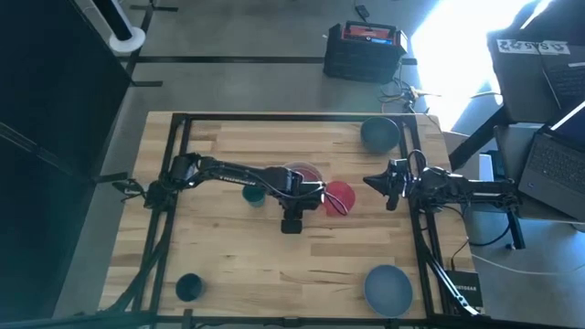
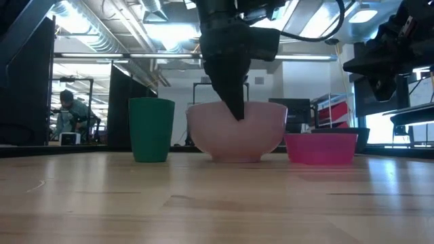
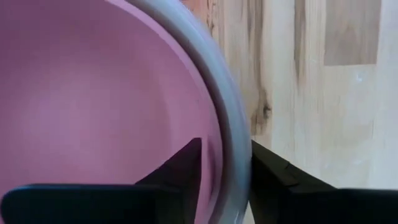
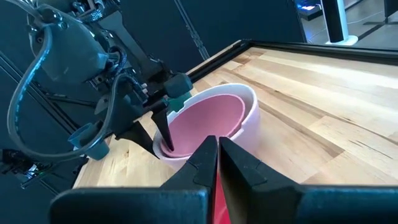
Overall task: Nest bowls inside each other
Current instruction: Move the stacked bowls to the center of the table, then stack the green bowl on top of the pink bowl
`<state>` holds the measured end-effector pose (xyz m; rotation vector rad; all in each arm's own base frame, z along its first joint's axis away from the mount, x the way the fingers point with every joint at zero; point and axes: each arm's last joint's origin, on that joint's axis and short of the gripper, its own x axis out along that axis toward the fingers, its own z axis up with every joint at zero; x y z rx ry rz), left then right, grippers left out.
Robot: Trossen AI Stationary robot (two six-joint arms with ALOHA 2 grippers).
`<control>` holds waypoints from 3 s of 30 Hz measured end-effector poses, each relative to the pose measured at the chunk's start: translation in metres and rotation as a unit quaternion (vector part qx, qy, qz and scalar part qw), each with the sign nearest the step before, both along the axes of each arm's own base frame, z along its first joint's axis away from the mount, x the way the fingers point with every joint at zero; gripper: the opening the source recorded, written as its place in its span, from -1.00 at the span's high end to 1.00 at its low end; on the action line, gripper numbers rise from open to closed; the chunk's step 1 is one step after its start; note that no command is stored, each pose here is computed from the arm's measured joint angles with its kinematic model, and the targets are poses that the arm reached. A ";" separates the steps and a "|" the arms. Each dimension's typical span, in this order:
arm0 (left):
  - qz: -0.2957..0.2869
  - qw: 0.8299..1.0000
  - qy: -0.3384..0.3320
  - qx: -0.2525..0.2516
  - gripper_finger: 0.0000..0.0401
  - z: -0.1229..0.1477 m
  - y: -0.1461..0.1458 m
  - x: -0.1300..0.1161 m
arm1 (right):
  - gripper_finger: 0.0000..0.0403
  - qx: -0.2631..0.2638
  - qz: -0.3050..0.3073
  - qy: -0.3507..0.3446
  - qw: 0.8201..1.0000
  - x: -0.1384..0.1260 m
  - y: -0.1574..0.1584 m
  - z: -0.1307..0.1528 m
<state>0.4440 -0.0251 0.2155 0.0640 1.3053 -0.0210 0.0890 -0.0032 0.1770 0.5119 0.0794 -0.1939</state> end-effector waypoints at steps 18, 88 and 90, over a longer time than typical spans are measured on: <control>-0.041 0.992 0.028 0.118 0.44 0.061 0.011 -0.008 | 0.98 -0.062 -0.039 0.024 0.997 0.002 -0.004 0.037; 0.199 0.943 -0.183 0.193 0.44 0.284 0.106 -0.221 | 1.00 -0.178 0.213 0.475 0.835 0.257 -0.013 0.168; 0.201 0.943 -0.184 0.192 0.44 0.284 0.106 -0.221 | 1.00 -0.173 0.226 0.494 0.822 0.269 -0.006 0.157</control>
